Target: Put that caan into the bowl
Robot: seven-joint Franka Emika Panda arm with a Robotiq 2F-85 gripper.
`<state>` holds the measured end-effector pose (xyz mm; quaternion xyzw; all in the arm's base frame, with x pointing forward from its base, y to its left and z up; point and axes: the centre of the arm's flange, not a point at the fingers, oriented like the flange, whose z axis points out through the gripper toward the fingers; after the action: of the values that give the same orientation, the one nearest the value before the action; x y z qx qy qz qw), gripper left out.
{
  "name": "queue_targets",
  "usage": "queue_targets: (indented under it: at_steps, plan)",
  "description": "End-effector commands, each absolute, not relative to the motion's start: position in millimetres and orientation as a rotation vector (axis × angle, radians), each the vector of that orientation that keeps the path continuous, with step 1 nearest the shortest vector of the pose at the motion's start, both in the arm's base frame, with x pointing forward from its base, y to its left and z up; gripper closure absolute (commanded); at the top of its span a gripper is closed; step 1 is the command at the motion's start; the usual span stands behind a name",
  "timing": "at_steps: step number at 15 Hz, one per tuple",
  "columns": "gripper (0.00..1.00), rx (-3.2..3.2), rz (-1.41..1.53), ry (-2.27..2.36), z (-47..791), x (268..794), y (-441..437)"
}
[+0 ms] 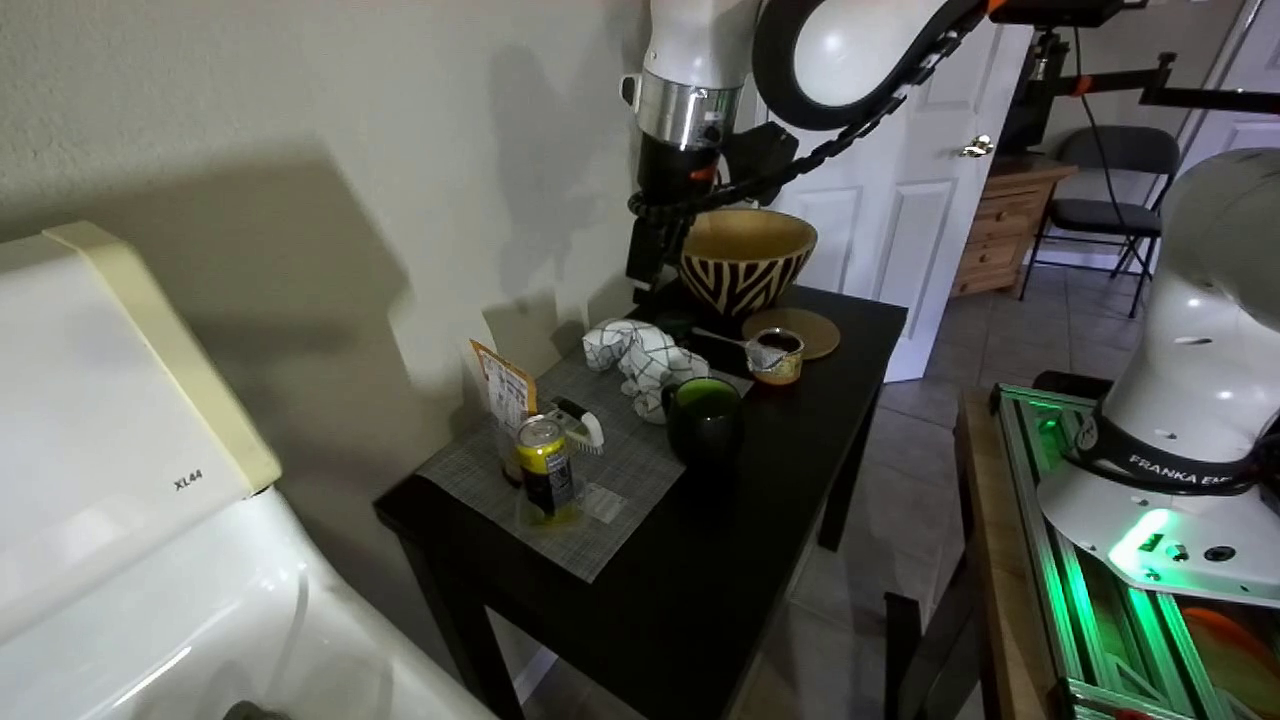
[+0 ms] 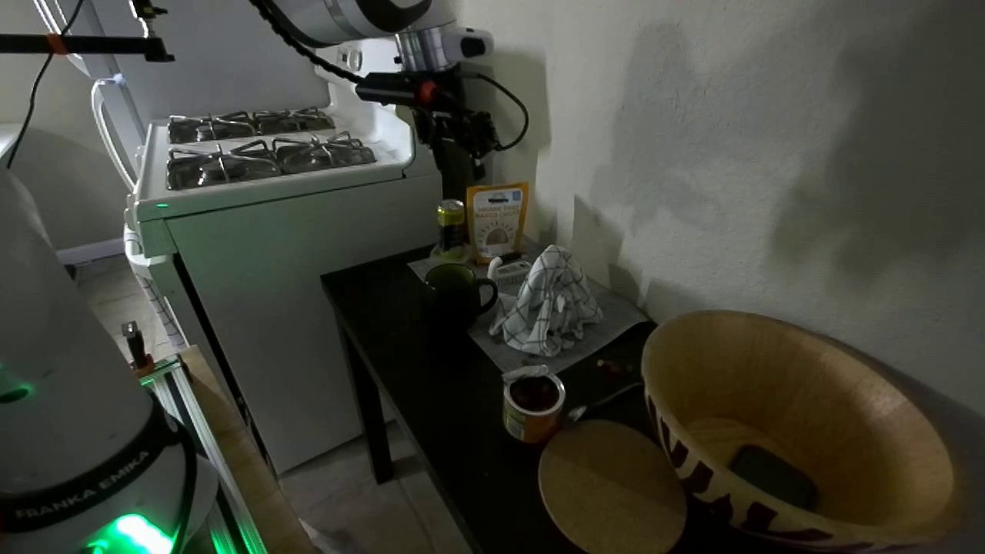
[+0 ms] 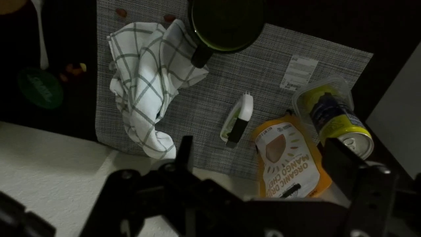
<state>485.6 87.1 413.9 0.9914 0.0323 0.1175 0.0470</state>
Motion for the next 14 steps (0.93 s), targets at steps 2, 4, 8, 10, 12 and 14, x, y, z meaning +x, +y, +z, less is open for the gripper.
queue_targets:
  at_steps: [2,4,8,10,12,14]
  plan:
    - [0.0,3.039,0.31,-0.064,413.5,494.6,102.3]
    - [0.0,3.037,0.307,-0.255,413.3,505.4,126.2]
    - [0.0,3.097,0.197,-0.541,409.5,524.2,169.0]
    - [0.0,3.115,0.165,-0.686,395.9,536.7,180.3]
    - [0.0,3.116,0.087,-0.808,377.0,549.6,184.7]
    - [0.0,3.116,0.126,-0.701,384.7,533.0,175.6]
